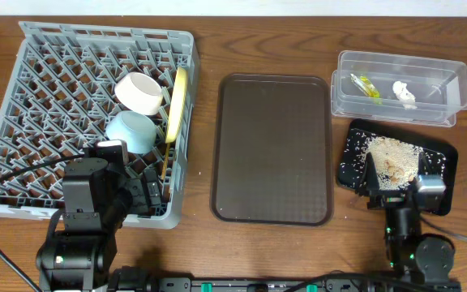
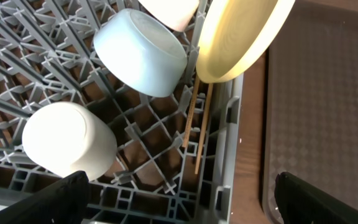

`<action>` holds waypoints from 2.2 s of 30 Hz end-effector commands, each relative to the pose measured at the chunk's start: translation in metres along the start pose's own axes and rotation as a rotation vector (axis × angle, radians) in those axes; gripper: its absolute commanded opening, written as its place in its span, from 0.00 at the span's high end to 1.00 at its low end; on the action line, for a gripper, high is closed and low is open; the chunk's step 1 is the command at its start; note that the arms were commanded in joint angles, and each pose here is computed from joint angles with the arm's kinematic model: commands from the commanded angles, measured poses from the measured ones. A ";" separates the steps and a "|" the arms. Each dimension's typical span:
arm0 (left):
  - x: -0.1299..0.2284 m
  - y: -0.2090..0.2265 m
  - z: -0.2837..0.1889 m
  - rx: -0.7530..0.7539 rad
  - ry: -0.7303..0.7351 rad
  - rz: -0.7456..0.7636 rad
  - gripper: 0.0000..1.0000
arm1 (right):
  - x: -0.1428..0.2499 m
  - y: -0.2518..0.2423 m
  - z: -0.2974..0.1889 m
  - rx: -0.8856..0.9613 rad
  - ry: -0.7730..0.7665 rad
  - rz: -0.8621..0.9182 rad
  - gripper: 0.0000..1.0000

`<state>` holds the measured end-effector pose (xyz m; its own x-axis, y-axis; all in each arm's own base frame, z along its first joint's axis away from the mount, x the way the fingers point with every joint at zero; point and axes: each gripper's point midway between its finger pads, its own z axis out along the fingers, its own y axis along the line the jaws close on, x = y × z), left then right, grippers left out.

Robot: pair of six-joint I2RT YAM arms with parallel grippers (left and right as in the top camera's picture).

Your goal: Sort waste into correct bins and load items into the dishwasher

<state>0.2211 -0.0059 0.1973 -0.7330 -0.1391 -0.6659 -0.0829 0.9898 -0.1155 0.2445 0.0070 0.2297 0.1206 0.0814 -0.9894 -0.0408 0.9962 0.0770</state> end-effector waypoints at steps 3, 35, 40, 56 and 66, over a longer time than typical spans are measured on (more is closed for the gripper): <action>-0.001 -0.001 -0.001 0.003 -0.003 -0.008 0.04 | 0.026 -0.003 -0.003 0.014 0.009 -0.013 0.01; -0.001 -0.001 -0.001 0.003 -0.003 -0.008 0.03 | 0.073 -0.006 -0.007 0.021 0.198 -0.043 0.01; -0.001 -0.001 -0.001 0.003 -0.003 -0.008 0.03 | 0.073 -0.006 -0.007 0.021 0.198 -0.043 0.01; 0.019 0.014 -0.004 -0.005 -0.271 -0.037 0.03 | 0.072 -0.006 -0.007 0.021 0.198 -0.043 0.01; 0.013 0.021 0.030 0.016 -0.587 -0.035 0.03 | 0.072 -0.006 -0.007 0.021 0.198 -0.043 0.01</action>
<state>0.2245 0.0103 0.1709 -0.2926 -0.1639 -0.9421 -0.0849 0.9858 -0.1451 0.2465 0.0054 0.1568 -0.0761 0.0450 -0.9961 -0.0159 0.9988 0.0463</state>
